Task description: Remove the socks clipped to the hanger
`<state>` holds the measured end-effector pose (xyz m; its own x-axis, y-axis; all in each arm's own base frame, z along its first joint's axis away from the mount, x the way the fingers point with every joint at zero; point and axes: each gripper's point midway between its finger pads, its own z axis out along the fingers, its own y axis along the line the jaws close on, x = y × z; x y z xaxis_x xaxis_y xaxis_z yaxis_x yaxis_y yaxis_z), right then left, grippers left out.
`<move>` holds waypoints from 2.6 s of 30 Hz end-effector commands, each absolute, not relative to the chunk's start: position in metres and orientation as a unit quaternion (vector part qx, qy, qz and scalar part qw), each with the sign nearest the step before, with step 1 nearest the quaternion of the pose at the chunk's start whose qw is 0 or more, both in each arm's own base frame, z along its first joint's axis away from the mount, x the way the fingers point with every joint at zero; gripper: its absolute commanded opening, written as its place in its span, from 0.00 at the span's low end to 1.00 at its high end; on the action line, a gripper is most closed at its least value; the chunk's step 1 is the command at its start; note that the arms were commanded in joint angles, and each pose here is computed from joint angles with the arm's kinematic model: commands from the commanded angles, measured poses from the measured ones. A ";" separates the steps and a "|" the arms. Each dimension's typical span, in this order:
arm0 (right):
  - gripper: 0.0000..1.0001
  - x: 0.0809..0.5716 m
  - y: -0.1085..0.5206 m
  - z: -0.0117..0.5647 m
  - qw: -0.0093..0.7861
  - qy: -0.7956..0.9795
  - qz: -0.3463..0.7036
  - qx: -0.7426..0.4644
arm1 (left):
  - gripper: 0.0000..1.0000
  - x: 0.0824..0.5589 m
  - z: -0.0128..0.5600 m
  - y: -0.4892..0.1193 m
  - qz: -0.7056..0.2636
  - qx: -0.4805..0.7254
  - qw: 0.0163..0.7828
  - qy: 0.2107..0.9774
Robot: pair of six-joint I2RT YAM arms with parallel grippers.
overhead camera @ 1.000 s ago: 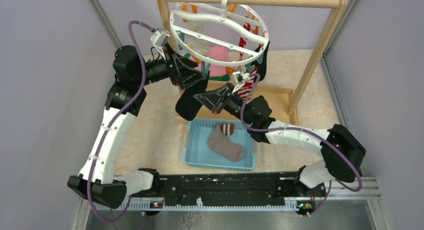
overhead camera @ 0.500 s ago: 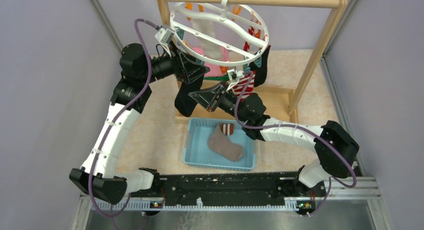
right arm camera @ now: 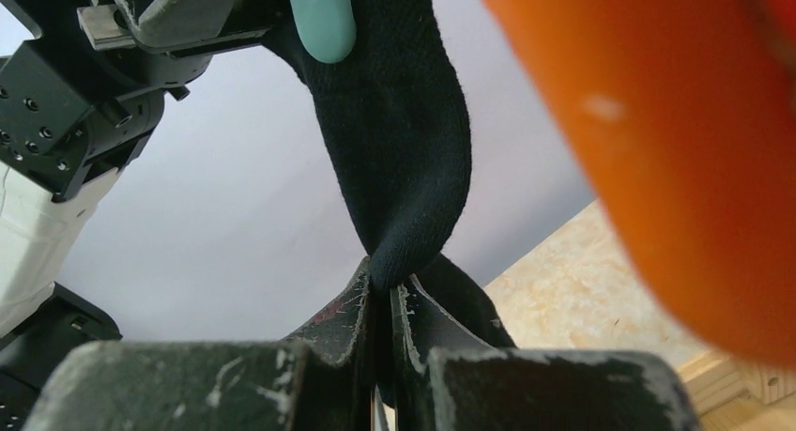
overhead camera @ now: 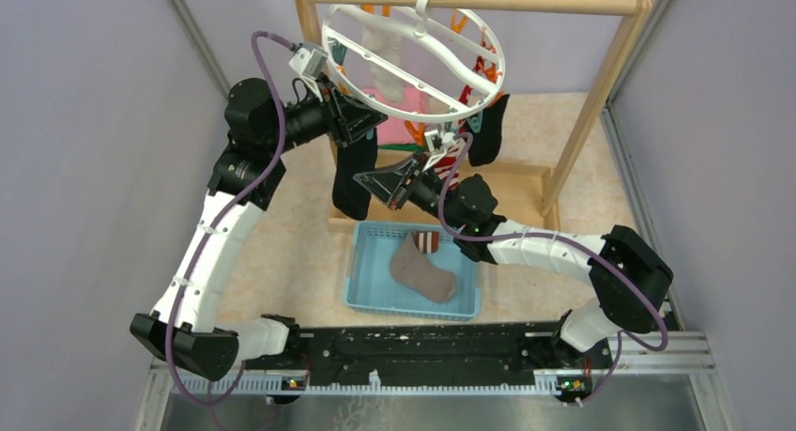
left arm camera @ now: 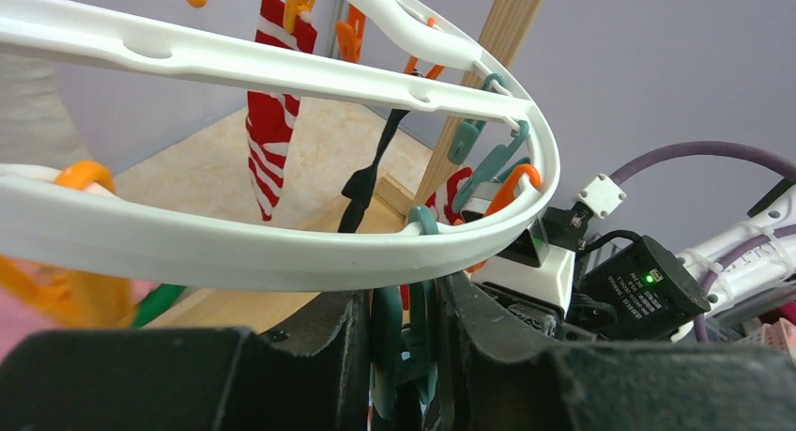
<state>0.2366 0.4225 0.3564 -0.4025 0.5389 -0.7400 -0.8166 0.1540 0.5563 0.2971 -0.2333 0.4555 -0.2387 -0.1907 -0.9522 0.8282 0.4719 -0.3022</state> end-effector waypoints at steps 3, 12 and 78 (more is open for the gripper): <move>0.00 0.225 0.411 0.355 0.544 0.546 0.620 -0.145 | 0.00 0.293 0.488 -0.226 -0.436 0.246 0.610 0.615; 0.00 0.205 0.368 0.264 0.522 0.641 0.532 -0.182 | 0.00 0.286 0.487 -0.226 -0.440 0.246 0.606 0.616; 0.43 0.263 0.306 0.357 0.663 0.584 0.380 -0.274 | 0.99 0.301 0.461 -0.175 -0.328 0.172 0.630 0.683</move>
